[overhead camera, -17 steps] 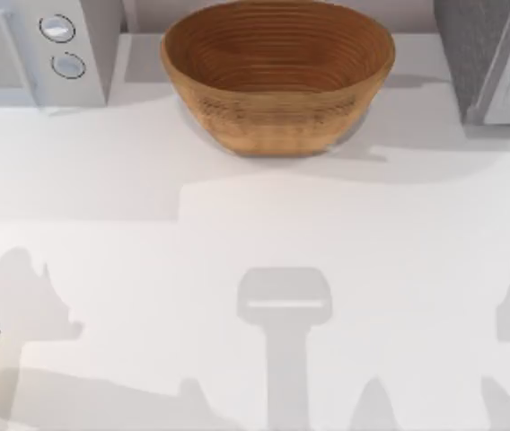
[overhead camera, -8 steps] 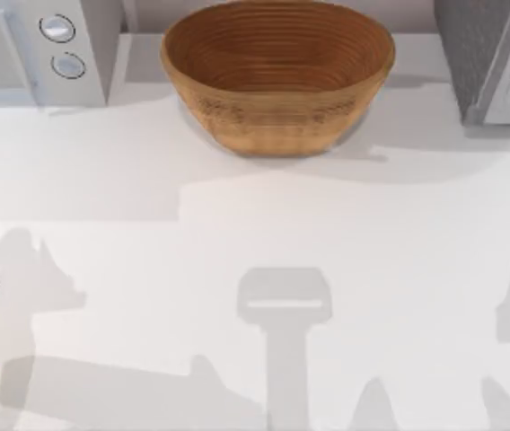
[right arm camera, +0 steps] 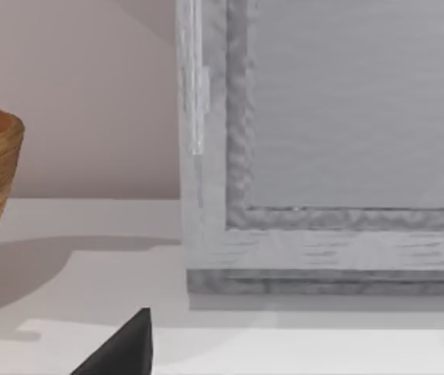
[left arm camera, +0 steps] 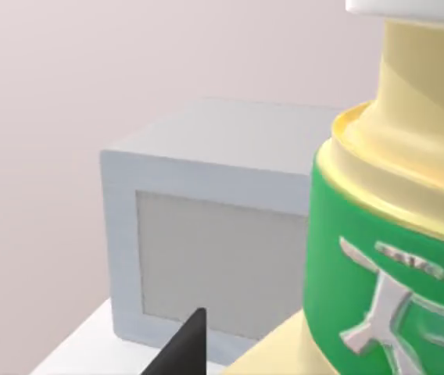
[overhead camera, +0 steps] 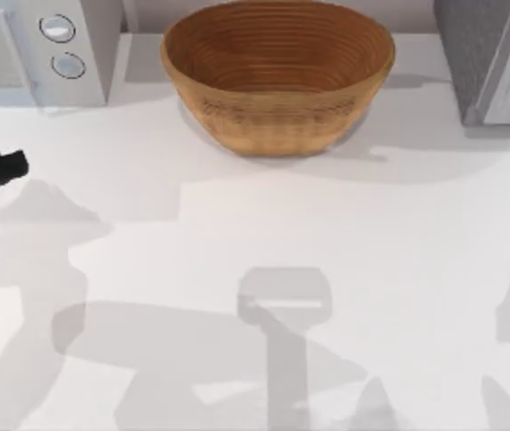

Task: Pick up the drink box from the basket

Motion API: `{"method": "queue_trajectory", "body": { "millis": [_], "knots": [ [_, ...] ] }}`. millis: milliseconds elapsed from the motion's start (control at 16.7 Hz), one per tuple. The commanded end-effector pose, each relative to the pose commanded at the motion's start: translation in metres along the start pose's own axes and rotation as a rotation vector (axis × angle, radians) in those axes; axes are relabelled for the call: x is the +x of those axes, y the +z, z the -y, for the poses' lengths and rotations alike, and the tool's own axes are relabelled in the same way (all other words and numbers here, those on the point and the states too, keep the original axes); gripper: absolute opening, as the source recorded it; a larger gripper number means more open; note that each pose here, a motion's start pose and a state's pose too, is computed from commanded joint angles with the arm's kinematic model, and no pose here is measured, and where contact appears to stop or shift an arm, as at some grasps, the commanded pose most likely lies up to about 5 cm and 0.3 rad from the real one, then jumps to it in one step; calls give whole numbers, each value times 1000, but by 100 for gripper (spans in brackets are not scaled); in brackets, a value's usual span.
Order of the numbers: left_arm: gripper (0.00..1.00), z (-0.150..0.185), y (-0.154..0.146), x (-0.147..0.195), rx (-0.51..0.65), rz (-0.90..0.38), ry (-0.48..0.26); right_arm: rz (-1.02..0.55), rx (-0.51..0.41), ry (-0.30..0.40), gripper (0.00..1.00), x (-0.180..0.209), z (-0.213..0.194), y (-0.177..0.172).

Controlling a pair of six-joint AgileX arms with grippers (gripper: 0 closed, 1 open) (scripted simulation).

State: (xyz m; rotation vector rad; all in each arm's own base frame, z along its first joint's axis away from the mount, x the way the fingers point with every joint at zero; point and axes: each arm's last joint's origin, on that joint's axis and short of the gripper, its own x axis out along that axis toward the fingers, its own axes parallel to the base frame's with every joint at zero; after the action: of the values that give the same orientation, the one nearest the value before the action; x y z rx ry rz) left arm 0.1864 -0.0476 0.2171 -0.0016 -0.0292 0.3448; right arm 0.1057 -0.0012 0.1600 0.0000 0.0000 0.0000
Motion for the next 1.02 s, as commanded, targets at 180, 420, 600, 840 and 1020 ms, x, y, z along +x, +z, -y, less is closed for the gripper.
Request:
{"method": "queue_trajectory", "body": {
  "millis": [180, 420, 600, 840, 1020],
  "knots": [
    [0, 28, -6, 13, 2, -2, 76, 0, 0, 0, 100, 0, 0, 0],
    [0, 56, -20, 19, 8, -7, 142, 0, 0, 0, 100, 0, 0, 0],
    [0, 63, -25, 19, 10, -7, 158, 0, 0, 0, 100, 0, 0, 0],
    [0, 62, -26, 20, 15, -11, 161, 0, 0, 0, 100, 0, 0, 0],
    [0, 62, -30, 24, 11, -8, 165, 0, 0, 0, 100, 0, 0, 0]
  ]
}}
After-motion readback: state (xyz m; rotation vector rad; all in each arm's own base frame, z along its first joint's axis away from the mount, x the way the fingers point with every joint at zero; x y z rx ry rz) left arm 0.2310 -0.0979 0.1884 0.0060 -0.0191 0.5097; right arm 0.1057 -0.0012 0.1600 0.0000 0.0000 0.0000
